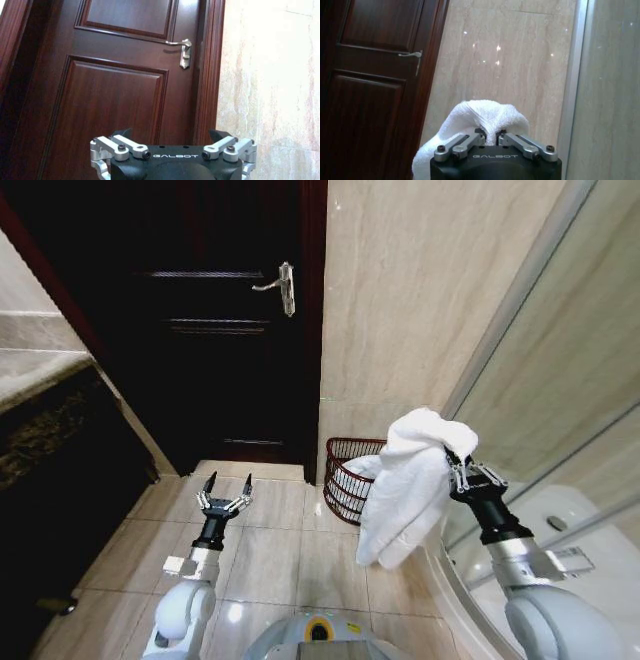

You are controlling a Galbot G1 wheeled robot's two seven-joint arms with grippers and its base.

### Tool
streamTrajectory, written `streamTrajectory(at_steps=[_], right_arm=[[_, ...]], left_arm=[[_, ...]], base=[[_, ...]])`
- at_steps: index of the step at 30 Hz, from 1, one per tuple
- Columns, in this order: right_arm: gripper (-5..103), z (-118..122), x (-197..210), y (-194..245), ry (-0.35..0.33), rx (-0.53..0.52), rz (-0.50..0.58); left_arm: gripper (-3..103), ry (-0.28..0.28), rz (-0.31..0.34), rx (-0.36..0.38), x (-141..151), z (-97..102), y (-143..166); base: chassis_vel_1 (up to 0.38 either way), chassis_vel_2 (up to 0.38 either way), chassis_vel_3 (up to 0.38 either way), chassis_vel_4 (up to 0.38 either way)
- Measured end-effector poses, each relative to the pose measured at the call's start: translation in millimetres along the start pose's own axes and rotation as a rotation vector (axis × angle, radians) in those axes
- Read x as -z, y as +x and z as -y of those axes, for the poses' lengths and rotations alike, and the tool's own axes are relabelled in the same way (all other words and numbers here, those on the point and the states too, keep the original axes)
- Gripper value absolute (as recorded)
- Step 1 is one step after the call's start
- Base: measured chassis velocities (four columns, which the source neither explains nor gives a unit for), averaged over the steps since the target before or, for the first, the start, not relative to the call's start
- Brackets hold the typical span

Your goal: Discard the used towel into the hamper.

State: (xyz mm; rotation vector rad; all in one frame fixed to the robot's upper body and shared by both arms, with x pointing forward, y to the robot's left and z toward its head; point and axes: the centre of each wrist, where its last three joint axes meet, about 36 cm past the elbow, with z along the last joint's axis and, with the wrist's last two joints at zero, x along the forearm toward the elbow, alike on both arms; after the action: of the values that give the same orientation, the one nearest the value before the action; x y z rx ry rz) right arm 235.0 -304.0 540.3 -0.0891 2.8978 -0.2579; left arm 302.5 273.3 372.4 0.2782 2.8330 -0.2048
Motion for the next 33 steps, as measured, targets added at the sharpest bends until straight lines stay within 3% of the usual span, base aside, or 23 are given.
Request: streamTrajectory(at_steps=[33], right_arm=[[10, 43, 37, -27, -0.056, 0.019, 0.000]], left_arm=[[100, -0.014, 0.008, -0.010, 3, 5.3, 3]], base=[[0.000, 0.000, 0.000, 0.000]])
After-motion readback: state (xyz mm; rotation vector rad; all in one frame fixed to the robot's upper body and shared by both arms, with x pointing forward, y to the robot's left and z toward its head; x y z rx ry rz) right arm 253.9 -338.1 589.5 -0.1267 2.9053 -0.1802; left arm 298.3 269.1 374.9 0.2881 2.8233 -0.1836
